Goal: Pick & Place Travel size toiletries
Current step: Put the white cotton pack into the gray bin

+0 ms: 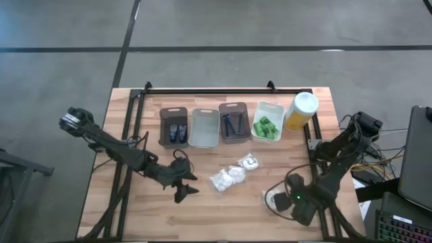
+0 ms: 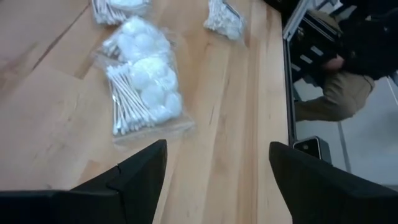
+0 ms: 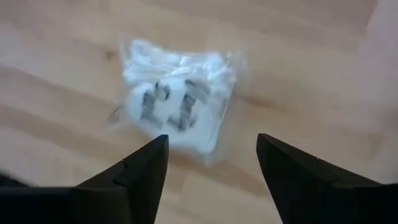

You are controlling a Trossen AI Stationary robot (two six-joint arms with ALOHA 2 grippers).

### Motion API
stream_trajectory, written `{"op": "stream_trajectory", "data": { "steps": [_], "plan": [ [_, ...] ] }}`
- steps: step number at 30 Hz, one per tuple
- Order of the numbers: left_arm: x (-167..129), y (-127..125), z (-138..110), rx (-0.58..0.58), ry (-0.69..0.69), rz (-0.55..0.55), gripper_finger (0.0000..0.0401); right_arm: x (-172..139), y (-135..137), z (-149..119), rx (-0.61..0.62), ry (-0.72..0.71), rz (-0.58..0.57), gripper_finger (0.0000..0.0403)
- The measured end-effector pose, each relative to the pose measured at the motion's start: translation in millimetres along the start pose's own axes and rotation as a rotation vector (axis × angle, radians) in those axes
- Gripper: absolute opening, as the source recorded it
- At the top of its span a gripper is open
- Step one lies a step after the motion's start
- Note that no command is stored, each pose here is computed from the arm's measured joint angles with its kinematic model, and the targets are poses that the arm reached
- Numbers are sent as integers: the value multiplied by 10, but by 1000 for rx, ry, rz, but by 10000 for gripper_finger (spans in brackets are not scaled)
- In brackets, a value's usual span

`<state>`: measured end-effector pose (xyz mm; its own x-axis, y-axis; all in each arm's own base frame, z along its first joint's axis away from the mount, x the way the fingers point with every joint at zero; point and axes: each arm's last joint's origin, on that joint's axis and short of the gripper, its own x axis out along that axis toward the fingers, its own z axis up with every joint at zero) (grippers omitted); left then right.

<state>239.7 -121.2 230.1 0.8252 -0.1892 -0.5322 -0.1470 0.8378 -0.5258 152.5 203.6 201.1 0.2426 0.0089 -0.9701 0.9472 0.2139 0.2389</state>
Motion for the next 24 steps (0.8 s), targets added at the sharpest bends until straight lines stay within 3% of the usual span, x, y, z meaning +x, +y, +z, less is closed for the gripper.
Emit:
{"op": "stream_trajectory", "data": {
  "steps": [9,15,24],
  "plan": [
    [0,0,21,-29,-3,-1,287,365,-209,117,-2,-42,25,243],
    [1,3,31,-39,-7,1,287,503,-218,98,-49,29,148,247],
    [5,17,39,-62,-10,7,287,648,-309,151,-50,47,245,199]
  ]
}}
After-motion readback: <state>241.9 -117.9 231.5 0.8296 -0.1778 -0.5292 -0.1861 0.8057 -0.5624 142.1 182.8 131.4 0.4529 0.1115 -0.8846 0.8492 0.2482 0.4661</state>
